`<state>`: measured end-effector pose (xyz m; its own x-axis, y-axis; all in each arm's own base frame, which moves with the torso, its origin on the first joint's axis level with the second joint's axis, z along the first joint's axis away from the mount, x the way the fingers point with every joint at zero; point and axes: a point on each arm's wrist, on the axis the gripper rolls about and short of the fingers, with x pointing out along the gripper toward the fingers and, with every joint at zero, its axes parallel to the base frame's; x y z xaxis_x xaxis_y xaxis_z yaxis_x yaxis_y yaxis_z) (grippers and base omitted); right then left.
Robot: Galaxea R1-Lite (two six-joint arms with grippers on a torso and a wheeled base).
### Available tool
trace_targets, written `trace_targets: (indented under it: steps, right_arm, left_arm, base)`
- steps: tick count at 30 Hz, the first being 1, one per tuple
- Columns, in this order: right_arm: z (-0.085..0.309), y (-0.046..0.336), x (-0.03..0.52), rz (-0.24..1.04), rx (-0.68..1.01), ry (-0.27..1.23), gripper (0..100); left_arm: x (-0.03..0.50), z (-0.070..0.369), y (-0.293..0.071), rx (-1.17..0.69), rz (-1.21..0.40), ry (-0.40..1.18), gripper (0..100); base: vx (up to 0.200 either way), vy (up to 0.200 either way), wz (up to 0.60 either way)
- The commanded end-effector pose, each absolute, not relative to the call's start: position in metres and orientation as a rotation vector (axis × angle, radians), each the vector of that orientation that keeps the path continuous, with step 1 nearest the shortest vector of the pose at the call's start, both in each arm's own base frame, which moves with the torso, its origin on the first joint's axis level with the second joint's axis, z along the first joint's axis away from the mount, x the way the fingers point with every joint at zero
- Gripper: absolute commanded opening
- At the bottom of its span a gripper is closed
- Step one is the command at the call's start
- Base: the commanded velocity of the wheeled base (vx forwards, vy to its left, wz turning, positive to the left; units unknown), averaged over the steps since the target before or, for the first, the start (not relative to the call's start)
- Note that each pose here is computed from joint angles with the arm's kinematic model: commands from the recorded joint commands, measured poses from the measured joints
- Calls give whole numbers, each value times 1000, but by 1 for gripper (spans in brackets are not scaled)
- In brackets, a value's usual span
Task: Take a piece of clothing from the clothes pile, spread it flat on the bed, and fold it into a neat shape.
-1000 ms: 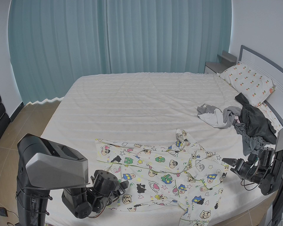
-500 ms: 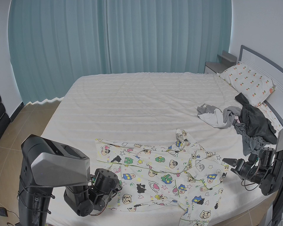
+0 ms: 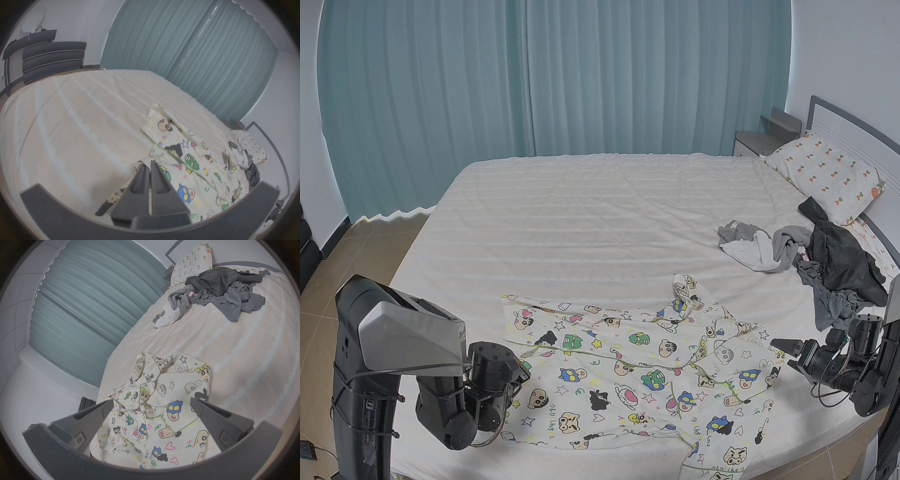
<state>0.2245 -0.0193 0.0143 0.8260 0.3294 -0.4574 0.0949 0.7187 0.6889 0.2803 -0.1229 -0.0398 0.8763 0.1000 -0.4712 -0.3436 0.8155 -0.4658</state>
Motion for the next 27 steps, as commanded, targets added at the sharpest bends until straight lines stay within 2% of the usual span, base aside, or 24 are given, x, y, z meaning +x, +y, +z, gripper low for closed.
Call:
trace_targets:
  steps: [1,7,22,23,27]
  right_arm:
    - [15,-19,225,141,767,592,100]
    - [15,-20,225,140,768,591,100]
    - [14,-20,225,141,768,593,100]
    - [14,-20,225,140,769,594,100]
    - [14,-20,225,140,769,592,100]
  left_arm:
    - [285,-48,-104,-539,276,433,0]
    - [288,-63,-93,-508,291,454,0]
    - [303,-58,-79,-534,175,450,0]
    - [306,-57,-78,-543,165,444,100]
    - [315,-56,-73,-558,175,413,100]
  base:
    - [0,0,0]
    - [0,0,0]
    - [0,0,0]
    - [0,0,0]
    - [0,0,0]
